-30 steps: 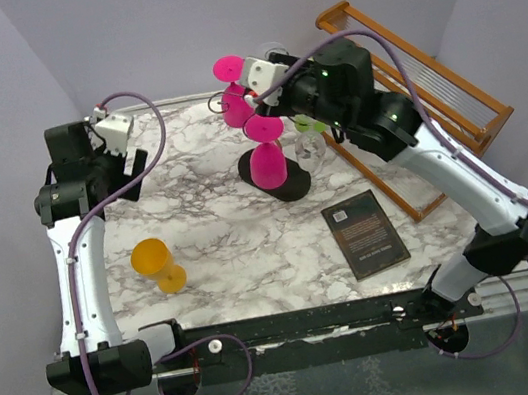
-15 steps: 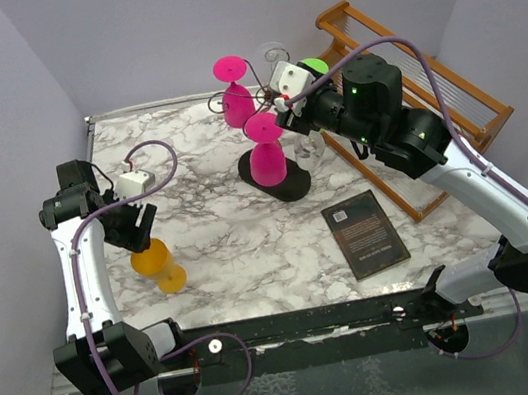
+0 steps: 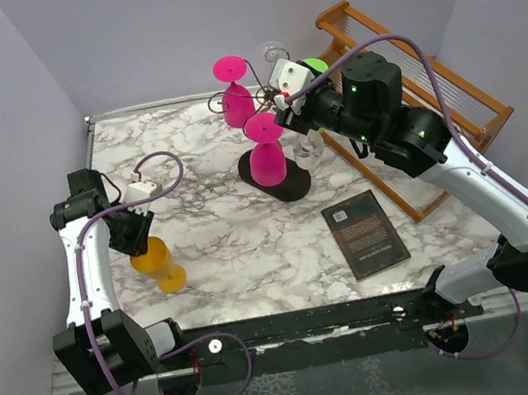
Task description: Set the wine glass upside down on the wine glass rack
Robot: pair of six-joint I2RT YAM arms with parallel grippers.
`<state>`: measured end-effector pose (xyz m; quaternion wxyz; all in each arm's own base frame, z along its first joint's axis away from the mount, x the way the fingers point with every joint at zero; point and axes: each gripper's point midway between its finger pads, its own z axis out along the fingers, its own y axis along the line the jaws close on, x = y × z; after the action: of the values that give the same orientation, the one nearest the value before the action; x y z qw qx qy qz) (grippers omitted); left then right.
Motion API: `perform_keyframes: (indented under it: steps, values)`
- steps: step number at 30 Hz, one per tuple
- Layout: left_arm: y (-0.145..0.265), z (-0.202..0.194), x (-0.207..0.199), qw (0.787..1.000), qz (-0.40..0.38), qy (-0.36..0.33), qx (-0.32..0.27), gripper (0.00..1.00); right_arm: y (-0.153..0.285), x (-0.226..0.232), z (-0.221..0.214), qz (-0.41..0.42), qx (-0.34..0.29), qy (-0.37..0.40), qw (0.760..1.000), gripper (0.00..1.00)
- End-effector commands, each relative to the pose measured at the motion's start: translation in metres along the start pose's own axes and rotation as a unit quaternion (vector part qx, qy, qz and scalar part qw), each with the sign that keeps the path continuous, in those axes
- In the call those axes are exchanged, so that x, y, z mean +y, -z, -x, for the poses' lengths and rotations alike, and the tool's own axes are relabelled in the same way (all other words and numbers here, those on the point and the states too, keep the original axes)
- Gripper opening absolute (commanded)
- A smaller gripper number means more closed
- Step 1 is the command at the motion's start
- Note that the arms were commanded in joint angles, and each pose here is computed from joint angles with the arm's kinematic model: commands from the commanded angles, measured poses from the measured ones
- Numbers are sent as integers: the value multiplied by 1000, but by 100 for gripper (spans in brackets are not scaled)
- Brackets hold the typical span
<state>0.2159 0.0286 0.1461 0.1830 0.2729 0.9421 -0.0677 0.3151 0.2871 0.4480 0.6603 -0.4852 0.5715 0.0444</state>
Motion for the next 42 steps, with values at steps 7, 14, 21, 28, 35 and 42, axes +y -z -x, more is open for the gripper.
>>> perform_keyframes:
  steps: [7,14,21,28,35,42]
  values:
    - [43,51,20,996,41,-27,-80,0,0,-16,4,-15,-4,-53,998,53]
    - [131,138,40,962,118,22,-246,0,-2,-14,3,27,-28,-161,986,54]
    - [239,219,11,877,91,62,-468,0,-11,0,9,71,-48,-239,967,57]
    - [284,261,-41,811,-90,72,-574,0,-17,10,25,108,-75,-312,941,58]
    - [287,269,-66,787,-189,89,-580,0,-24,11,38,127,-85,-354,923,64]
    - [270,271,-82,790,-220,94,-564,0,-39,4,41,119,-83,-366,919,66]
